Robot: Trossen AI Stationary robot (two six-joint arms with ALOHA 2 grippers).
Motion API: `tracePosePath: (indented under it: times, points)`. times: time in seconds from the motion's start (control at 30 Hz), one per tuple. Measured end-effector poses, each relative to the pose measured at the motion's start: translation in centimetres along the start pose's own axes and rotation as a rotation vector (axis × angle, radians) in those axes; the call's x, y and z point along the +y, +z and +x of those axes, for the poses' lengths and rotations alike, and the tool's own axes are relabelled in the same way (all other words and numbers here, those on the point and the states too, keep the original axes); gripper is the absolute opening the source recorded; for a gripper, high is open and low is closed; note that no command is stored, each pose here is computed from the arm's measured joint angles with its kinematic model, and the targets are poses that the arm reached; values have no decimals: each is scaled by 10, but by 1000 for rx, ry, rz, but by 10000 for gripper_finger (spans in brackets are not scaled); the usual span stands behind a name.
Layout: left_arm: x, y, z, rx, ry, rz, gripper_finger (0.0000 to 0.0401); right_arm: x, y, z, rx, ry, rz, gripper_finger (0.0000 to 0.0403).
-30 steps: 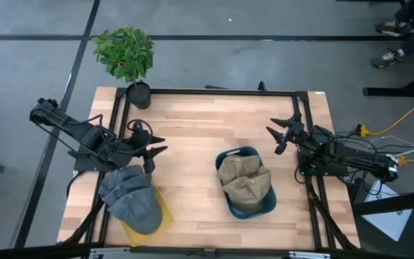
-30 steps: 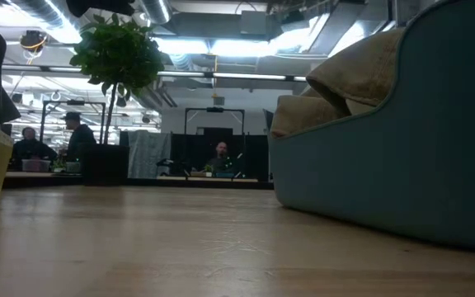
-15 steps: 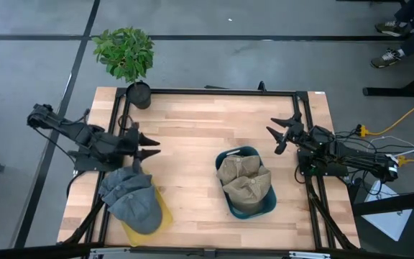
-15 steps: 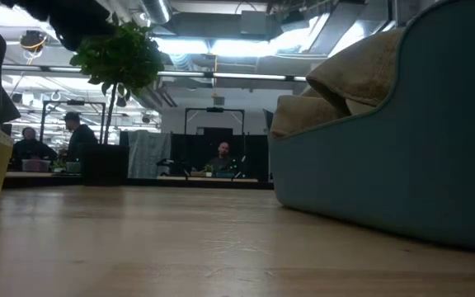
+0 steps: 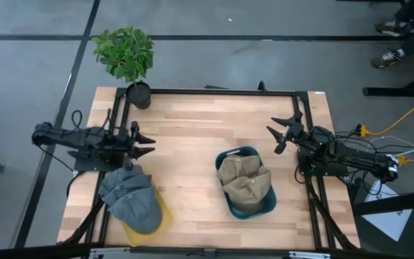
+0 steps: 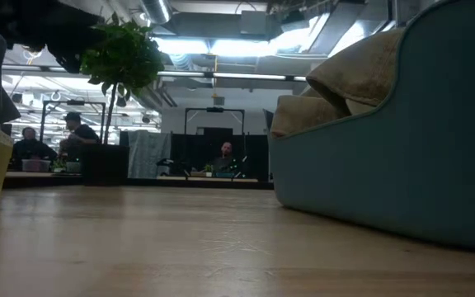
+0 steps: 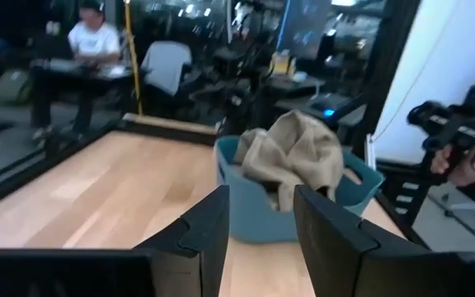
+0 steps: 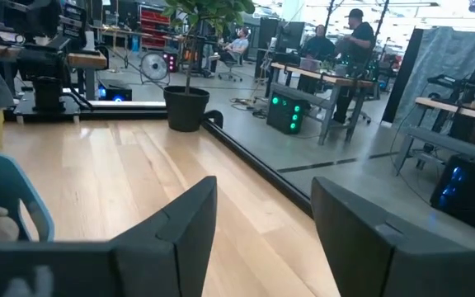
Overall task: Pick & Place hat
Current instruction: Return to Home Position
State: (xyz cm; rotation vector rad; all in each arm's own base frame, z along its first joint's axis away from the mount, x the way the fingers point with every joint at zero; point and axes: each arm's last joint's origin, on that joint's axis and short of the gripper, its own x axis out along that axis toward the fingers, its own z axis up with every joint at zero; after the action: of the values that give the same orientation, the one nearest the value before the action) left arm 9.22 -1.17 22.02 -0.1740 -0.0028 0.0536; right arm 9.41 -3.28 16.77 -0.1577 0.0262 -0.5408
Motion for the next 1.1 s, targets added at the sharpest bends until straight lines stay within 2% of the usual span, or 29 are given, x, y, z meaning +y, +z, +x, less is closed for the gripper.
tracePosePath:
  times: [0.17,0.5,0.73,1.1]
  points:
    - [6,-11,3,-98,-20,38,132,0,0,0,0,0,3,196]
    - [24,-27,9,-178,115,69,132,0,0,0,0,0,4,196]
    - [35,-32,9,-164,218,104,132,0,0,0,0,0,4,196]
    - [44,-43,10,-58,240,118,132,0,0,0,-1,1,0,196]
